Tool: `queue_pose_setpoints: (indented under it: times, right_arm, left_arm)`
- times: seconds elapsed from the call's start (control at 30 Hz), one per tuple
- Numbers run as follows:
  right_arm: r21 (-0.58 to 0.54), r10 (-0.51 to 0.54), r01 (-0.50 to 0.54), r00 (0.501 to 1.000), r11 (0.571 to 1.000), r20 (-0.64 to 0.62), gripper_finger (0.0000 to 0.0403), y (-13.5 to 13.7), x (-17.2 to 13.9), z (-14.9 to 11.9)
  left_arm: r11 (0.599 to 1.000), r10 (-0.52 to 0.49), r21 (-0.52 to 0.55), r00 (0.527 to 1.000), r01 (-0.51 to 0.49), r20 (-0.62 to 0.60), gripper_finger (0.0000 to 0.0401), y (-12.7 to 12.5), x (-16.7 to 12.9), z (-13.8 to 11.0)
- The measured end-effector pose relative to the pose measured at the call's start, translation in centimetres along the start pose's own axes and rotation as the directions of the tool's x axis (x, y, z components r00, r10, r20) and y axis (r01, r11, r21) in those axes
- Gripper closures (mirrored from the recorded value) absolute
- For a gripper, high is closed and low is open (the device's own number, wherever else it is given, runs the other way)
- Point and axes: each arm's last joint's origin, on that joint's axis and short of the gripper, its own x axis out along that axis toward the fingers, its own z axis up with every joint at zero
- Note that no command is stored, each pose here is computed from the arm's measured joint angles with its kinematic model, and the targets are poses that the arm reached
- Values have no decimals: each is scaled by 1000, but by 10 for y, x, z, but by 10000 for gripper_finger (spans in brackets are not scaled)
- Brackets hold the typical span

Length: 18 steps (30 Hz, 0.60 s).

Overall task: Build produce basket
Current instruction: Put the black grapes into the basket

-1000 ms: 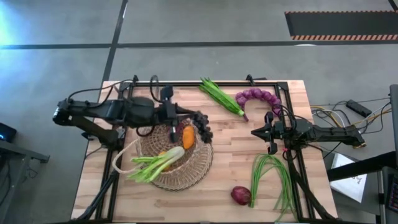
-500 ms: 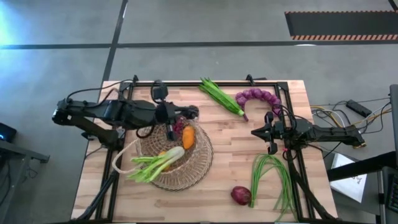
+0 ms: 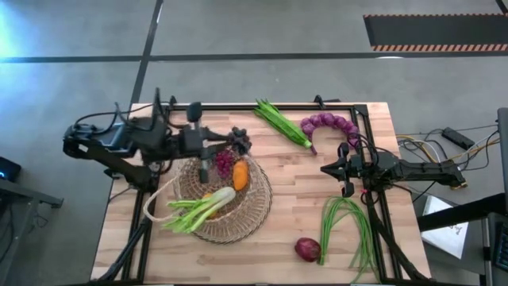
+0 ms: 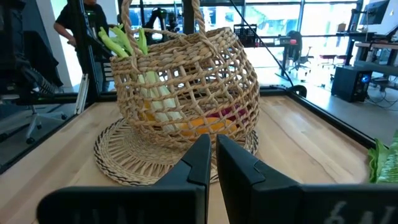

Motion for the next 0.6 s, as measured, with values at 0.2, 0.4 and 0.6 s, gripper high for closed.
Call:
queue_pose_setpoints:
  times: [0.2, 0.4, 0.6]
  right_arm:
    - [-2, 0, 0, 1000, 1000, 0, 385, 0, 0, 0]
    - [-1, 0, 0, 1000, 1000, 0, 385, 0, 0, 0]
    - [0, 0, 0, 1000, 1000, 0, 385, 0, 0, 0]
  left_arm:
    - [991, -80, -118, 985, 63, -153, 401, -1, -27, -9]
    - [989, -31, -146, 910, -32, -413, 401, -11, -27, -46]
    - [988, -72, -155, 822, -20, -565, 401, -36, -7, -90]
